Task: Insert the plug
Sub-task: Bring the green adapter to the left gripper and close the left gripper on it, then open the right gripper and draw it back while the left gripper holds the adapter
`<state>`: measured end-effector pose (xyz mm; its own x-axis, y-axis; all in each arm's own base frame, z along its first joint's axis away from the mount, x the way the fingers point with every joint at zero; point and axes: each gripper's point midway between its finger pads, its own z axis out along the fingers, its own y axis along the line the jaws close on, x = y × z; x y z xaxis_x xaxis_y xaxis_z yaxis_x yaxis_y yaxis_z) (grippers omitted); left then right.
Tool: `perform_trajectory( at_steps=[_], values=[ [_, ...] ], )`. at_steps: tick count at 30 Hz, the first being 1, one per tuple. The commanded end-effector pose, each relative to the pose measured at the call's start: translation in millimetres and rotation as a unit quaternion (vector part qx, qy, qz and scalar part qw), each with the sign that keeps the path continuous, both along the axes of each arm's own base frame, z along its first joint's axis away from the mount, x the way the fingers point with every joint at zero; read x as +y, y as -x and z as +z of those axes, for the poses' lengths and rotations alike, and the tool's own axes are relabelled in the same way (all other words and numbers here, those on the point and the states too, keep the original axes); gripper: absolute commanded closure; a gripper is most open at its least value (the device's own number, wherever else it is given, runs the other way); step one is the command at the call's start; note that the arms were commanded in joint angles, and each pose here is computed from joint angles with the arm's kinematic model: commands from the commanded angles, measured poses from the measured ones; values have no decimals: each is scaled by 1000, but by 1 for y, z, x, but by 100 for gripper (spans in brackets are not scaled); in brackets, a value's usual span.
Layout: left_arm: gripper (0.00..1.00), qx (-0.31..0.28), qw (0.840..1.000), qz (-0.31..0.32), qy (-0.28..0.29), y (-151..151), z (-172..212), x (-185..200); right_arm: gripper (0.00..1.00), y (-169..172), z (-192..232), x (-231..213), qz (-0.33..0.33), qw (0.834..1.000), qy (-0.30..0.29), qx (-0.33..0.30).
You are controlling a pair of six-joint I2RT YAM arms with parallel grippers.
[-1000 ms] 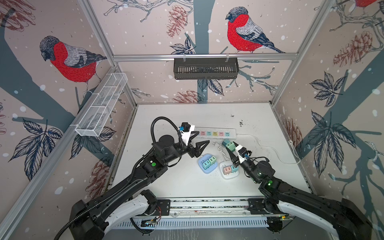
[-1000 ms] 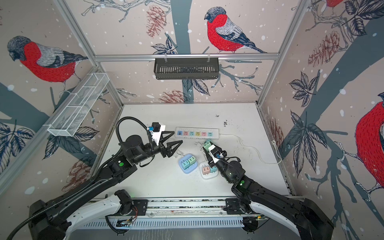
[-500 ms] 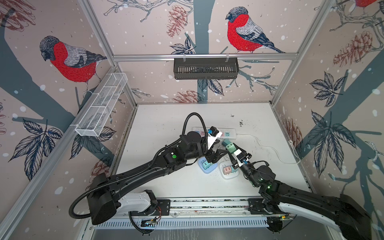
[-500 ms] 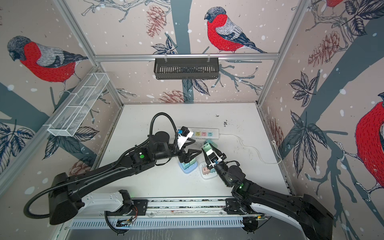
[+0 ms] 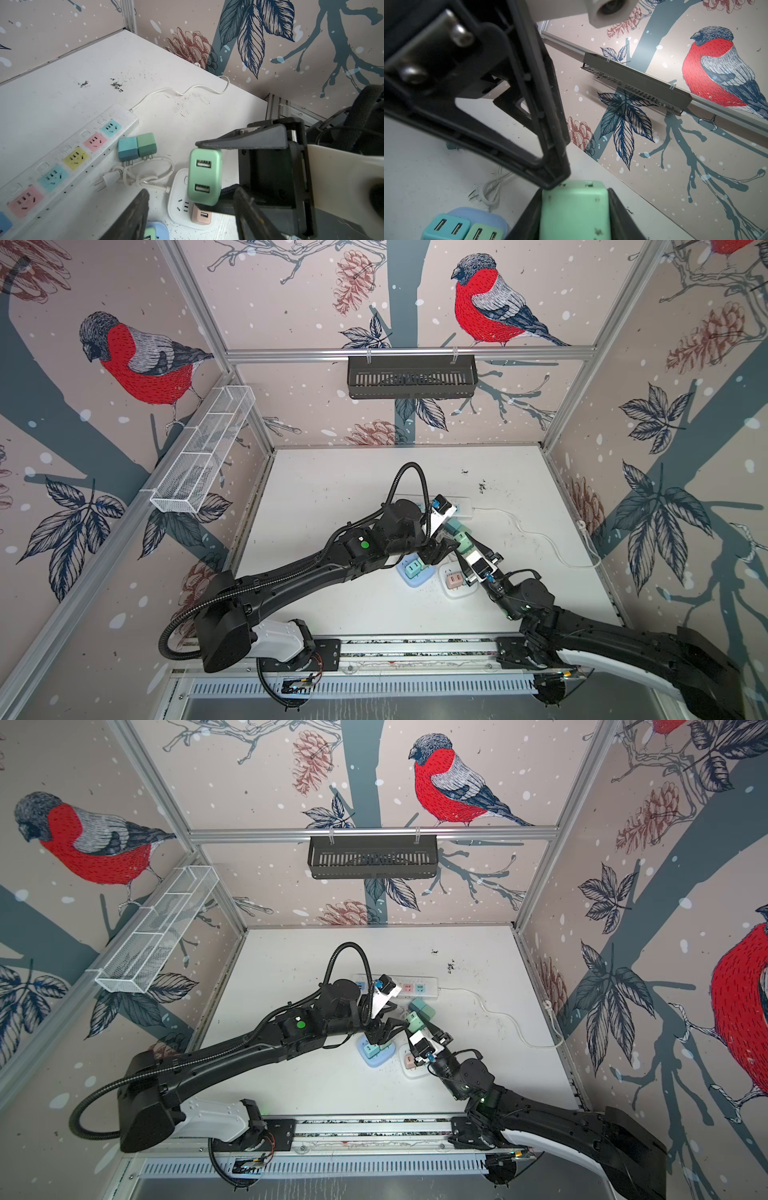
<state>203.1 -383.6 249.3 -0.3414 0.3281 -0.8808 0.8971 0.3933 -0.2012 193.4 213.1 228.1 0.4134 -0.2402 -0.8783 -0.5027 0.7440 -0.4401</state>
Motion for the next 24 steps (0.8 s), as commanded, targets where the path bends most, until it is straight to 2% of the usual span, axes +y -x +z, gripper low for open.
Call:
perform_trajectory(
  at_steps=[1,10,24],
  values=[
    [36,5,999,-33,8,9,4,-7,99,6,16,0,13,999,-22,-27],
    [39,14,999,-43,-3,9,-6,-15,99,9,16,4,26,999,-20,-27],
    [65,28,997,-66,-31,12,-22,-28,97,8,16,3,24,999,-25,-27]
  ],
)
